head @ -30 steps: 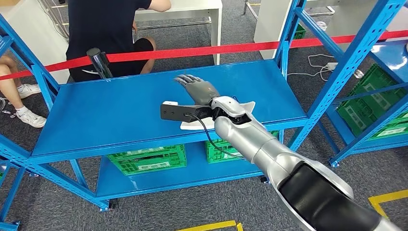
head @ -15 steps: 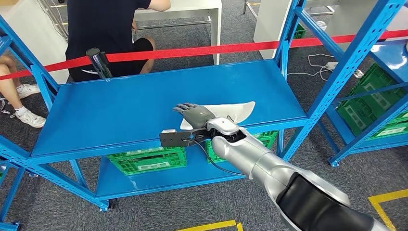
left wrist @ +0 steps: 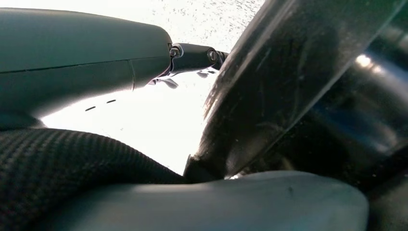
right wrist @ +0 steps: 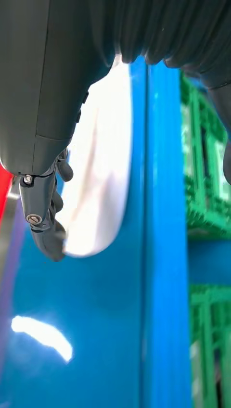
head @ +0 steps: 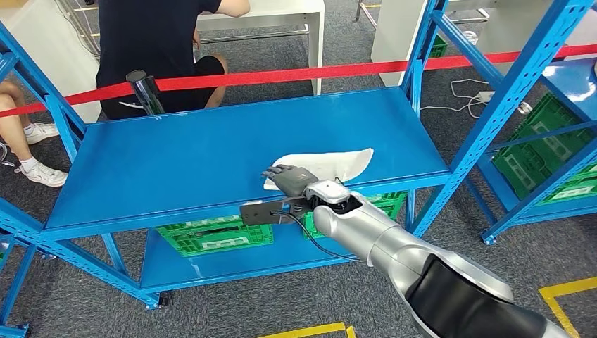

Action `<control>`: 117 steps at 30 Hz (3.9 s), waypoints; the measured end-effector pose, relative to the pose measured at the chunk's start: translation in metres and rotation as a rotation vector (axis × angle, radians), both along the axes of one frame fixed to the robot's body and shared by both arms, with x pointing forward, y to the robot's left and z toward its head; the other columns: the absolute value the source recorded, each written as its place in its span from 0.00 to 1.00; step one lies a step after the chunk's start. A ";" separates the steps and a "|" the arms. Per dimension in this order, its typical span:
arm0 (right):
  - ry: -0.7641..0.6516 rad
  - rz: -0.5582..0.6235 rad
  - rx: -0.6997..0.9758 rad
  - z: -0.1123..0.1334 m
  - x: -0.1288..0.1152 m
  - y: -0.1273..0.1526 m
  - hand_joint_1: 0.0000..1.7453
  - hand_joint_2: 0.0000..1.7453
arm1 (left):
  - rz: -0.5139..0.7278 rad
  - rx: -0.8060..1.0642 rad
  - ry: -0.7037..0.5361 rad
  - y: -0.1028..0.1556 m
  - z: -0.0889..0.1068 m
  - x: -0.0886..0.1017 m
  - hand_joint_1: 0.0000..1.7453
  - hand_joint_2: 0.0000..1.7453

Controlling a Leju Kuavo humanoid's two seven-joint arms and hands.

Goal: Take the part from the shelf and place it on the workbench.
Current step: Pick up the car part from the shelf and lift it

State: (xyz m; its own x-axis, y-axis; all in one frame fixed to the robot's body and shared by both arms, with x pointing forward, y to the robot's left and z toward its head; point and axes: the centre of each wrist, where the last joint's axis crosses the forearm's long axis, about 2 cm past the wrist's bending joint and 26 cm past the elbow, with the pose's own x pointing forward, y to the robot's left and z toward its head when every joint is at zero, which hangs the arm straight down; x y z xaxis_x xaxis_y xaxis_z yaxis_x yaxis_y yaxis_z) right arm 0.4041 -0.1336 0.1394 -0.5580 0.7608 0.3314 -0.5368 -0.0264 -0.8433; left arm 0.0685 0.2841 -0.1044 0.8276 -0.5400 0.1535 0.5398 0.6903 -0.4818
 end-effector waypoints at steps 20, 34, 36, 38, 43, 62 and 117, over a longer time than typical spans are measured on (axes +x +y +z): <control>-0.002 -0.069 -0.132 -0.008 0.001 -0.014 1.00 1.00 | 0.002 0.000 0.002 -0.001 0.000 0.001 0.00 0.00; 0.016 -0.052 -0.139 -0.010 0.000 -0.014 1.00 1.00 | 0.037 -0.013 -0.003 0.000 -0.001 -0.004 0.00 0.00; 0.015 -0.050 -0.141 -0.010 0.000 -0.013 1.00 1.00 | 0.039 -0.014 -0.004 0.001 -0.001 -0.004 0.00 0.00; 0.015 -0.050 -0.141 -0.010 0.000 -0.013 1.00 1.00 | 0.040 -0.013 -0.004 0.001 -0.001 -0.004 0.00 0.00; 0.016 -0.050 -0.140 -0.010 0.000 -0.013 1.00 1.00 | 0.040 -0.013 -0.004 0.001 -0.001 -0.004 0.00 0.00; -0.010 -0.071 -0.126 -0.007 0.003 -0.014 0.20 1.00 | 0.037 -0.013 -0.004 0.001 -0.001 -0.004 0.00 0.00; -0.056 -0.007 -0.368 0.022 0.020 -0.008 0.00 0.00 | 0.061 -0.022 -0.004 -0.001 -0.001 -0.008 0.00 0.00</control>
